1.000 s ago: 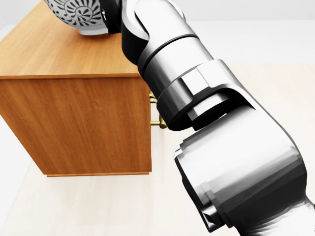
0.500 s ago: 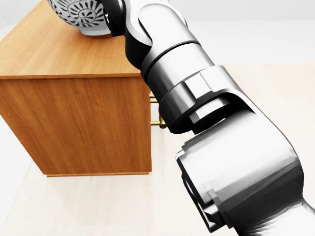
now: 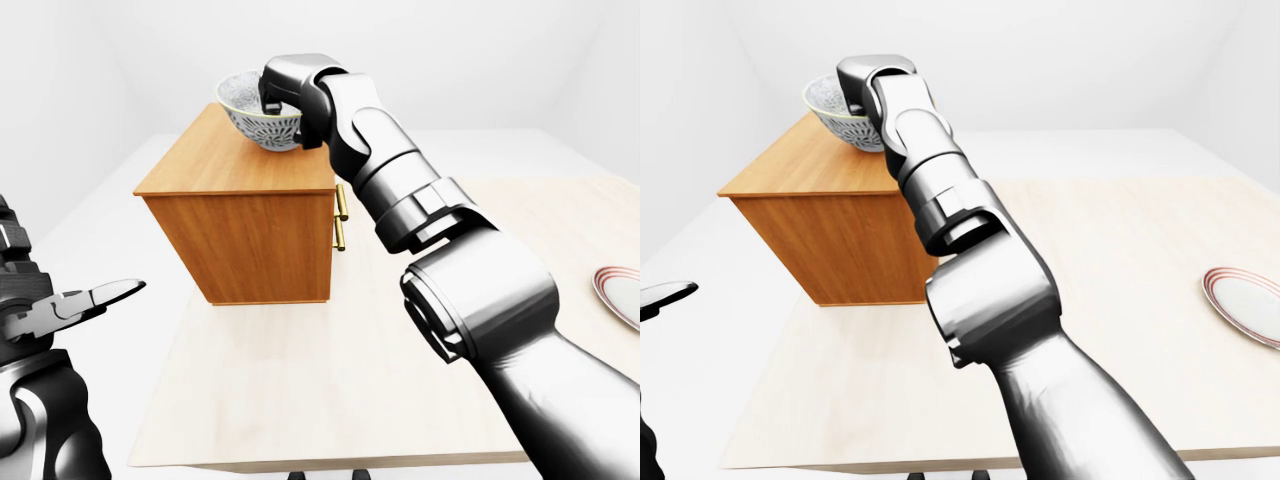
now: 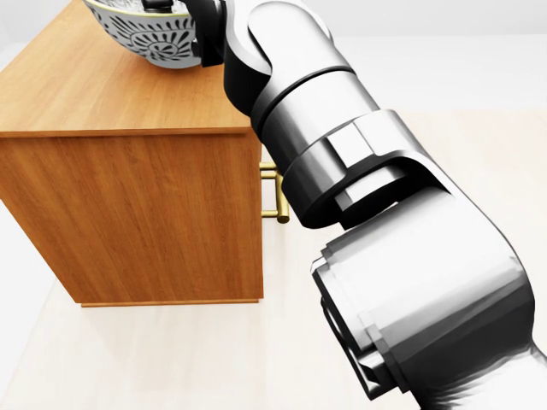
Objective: Put the bowl on top of the cabinet.
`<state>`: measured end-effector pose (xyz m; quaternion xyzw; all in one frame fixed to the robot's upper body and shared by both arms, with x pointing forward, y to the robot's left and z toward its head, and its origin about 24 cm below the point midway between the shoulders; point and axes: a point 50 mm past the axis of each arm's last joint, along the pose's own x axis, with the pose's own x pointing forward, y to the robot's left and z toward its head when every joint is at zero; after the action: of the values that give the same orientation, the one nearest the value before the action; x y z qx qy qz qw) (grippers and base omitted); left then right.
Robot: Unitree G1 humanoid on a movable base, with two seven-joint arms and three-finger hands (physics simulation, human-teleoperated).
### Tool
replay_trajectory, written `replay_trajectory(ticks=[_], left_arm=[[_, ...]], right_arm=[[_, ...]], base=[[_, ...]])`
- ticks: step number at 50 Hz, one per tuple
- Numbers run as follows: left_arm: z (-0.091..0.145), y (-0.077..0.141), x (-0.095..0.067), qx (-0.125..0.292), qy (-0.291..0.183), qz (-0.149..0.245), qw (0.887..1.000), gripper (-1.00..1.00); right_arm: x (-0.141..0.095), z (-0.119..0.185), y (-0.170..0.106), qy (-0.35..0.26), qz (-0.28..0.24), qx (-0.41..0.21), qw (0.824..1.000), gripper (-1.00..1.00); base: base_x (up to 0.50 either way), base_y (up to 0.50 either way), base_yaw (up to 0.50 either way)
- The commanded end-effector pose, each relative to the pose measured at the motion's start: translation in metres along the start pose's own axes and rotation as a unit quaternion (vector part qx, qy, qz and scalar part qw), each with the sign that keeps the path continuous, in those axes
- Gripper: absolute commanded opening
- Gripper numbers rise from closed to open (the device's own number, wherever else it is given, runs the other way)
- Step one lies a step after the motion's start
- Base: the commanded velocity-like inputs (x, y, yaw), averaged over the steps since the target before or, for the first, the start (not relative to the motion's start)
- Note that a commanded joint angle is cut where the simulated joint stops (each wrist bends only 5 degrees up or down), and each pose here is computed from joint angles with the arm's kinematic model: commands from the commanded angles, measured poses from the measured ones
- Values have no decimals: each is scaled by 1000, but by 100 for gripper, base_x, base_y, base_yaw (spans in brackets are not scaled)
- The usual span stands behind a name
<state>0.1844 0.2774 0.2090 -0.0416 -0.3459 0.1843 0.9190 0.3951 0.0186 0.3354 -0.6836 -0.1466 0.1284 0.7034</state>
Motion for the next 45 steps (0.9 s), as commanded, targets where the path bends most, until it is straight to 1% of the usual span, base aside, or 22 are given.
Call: replay_trajectory(ticks=[1, 19, 25, 26, 30, 31, 32, 35, 37, 45], left_arm=[[0, 0, 0, 0, 1, -1, 1000, 100], [2, -1, -1, 0, -3, -2, 1000, 100], [2, -1, 0, -1, -4, -1, 1000, 100], [2, -1, 0, -1, -4, -1, 1000, 100], [2, -1, 0, -1, -5, -1, 1000, 100], [2, -1, 0, -1, -5, -1, 1000, 100], [2, -1, 0, -1, -5, -1, 1000, 100], [2, -1, 0, -1, -5, -1, 1000, 100], [3, -1, 0, -1, -6, -1, 1000, 100], [3, -1, 0, -1, -6, -2, 1000, 100]], right_arm=[[1, -4, 6, 10, 14, -18, 1000, -32], [0, -3, 3, 8, 12, -17, 1000, -31], [0, -2, 0, 7, 8, -18, 1000, -25], [0, -2, 0, 7, 8, -18, 1000, -5], [0, -3, 1, 8, 9, -18, 1000, 25], [0, -2, 1, 8, 8, -18, 1000, 66], [0, -2, 0, 8, 8, -18, 1000, 100], [0, -2, -3, 8, 0, -20, 1000, 100], [-1, -2, -10, 7, -24, -19, 1000, 100], [-5, -4, -27, 9, -77, -13, 997, 100]], base=[[1, 0, 0], [0, 0, 0], [0, 0, 0], [0, 0, 0], [0, 0, 0], [0, 0, 0], [0, 0, 0], [0, 0, 0], [0, 0, 0], [0, 0, 0]])
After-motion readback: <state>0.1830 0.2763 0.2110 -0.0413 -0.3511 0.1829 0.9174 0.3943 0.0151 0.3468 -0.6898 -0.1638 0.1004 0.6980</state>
